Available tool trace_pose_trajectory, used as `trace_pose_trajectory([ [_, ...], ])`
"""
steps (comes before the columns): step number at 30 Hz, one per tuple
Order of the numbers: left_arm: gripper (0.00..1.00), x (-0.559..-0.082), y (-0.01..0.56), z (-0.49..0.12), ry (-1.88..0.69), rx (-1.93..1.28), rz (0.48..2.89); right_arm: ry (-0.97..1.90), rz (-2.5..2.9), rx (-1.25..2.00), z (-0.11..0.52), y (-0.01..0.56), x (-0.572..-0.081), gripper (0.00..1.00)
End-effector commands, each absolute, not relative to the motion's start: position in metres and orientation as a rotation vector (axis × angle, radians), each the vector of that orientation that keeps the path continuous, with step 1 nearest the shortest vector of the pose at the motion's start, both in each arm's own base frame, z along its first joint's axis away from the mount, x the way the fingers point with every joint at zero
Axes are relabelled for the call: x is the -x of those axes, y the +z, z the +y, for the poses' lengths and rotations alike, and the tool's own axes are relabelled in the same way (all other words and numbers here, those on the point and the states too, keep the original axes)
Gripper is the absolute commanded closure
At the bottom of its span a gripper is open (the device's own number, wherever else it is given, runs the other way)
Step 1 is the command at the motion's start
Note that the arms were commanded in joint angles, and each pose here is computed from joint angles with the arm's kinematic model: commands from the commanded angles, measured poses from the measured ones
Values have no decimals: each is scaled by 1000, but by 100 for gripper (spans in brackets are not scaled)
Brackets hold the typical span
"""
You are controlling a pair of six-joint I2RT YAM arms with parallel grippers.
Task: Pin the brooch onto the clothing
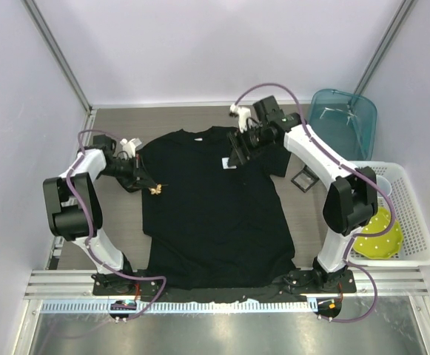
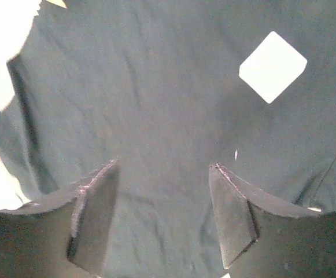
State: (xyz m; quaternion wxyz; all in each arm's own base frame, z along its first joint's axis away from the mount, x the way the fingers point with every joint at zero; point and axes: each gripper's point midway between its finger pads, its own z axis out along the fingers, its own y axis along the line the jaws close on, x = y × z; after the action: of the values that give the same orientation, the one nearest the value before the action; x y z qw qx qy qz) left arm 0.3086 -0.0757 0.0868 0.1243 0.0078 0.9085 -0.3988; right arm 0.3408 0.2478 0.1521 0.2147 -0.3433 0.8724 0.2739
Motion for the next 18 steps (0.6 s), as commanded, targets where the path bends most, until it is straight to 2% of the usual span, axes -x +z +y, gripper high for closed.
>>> trace_pose_trajectory([
  [1, 100, -325, 115, -86, -1113, -131, 2525, 989, 2224, 638, 292, 245, -373, 30],
  [4, 100, -330, 125, -85, -1034, -159, 2490, 1151, 2134, 470, 313, 294, -385, 21],
  [5, 100, -332, 124, -82, -1005, -151, 2490, 1223, 2113, 440, 319, 306, -384, 12],
  [6, 100, -338, 125, -81, -989, -150, 2474, 1277, 2102, 394, 324, 314, -385, 10],
  [7, 100, -340, 128, -81, -989, -138, 2467, 1391, 2067, 285, 332, 335, -389, 9],
  [12, 100, -366, 134, -88, -969, -156, 2400, 1698, 2020, -76, 341, 371, -411, 7],
  [16, 100, -407, 121, -98, -984, -144, 2360, 1715, 2034, -349, 329, 377, -442, 7],
  [18, 100, -416, 95, -103, -1042, -54, 2415, 1672, 2014, -466, 319, 386, -459, 7],
])
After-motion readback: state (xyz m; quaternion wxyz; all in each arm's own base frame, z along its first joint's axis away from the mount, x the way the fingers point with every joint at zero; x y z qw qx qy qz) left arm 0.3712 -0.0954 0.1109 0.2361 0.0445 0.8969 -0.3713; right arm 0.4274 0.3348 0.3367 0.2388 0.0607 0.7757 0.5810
